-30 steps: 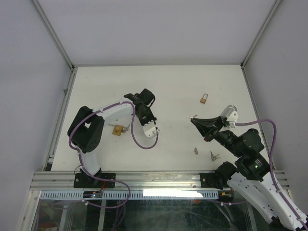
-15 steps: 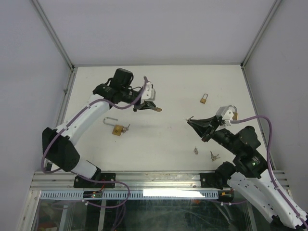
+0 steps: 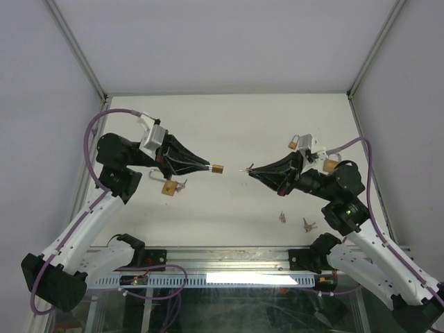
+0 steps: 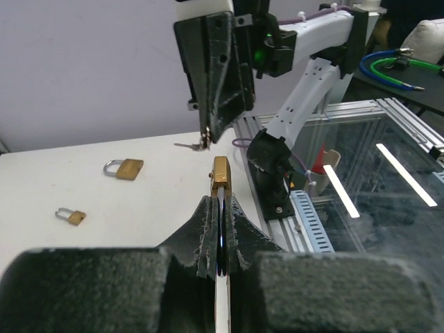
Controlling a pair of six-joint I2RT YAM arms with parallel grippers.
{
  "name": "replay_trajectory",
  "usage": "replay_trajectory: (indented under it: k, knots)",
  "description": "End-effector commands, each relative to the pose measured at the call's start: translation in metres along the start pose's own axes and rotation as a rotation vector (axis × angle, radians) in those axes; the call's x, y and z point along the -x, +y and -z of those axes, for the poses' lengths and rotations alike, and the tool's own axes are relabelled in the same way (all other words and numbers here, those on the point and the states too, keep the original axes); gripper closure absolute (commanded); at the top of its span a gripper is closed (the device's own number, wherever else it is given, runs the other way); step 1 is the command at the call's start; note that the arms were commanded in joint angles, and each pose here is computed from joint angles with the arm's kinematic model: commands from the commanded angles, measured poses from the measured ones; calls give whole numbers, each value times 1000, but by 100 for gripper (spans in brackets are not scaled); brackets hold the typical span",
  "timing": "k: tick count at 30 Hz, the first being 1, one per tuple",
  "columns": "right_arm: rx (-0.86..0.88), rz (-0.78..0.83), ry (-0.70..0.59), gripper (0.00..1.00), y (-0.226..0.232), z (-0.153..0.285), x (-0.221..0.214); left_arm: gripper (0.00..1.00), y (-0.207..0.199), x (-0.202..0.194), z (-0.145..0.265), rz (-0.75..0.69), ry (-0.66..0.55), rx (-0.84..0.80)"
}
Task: Unlock with the key
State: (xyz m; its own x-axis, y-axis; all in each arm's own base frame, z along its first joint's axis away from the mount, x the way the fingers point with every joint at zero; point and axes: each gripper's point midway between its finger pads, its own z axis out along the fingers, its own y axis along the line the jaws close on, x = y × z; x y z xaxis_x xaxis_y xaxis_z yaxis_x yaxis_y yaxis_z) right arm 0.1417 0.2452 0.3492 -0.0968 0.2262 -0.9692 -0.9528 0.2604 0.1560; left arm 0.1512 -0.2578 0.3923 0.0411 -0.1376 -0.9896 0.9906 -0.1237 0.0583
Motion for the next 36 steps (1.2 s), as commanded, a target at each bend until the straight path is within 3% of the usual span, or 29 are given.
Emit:
replay_trajectory:
  k: [1,4,7,13,18,25,30,36]
  knots:
    - [121,-14,-148,100,32,-2,56,100,-37,29,4,-132,-76,-65]
    - [150,-36,-205,100,40,-1,68,100,-45,43,5,-174,-103,-58]
    - [155,-61,-226,100,42,-2,76,100,-46,52,2,-129,-131,-44]
    - [230,-70,-169,100,50,-13,64,100,-45,48,-6,-82,-169,-55]
    - [425,0,-81,100,81,-5,56,100,-45,44,-17,-67,-173,-108]
    - [412,40,-84,100,88,8,58,100,-51,46,-30,-59,-153,-181]
    - [263,-24,-113,100,65,1,60,100,-52,45,-30,-59,-170,-164]
    - [216,-81,-126,100,55,-6,64,100,-54,44,-32,-51,-173,-172]
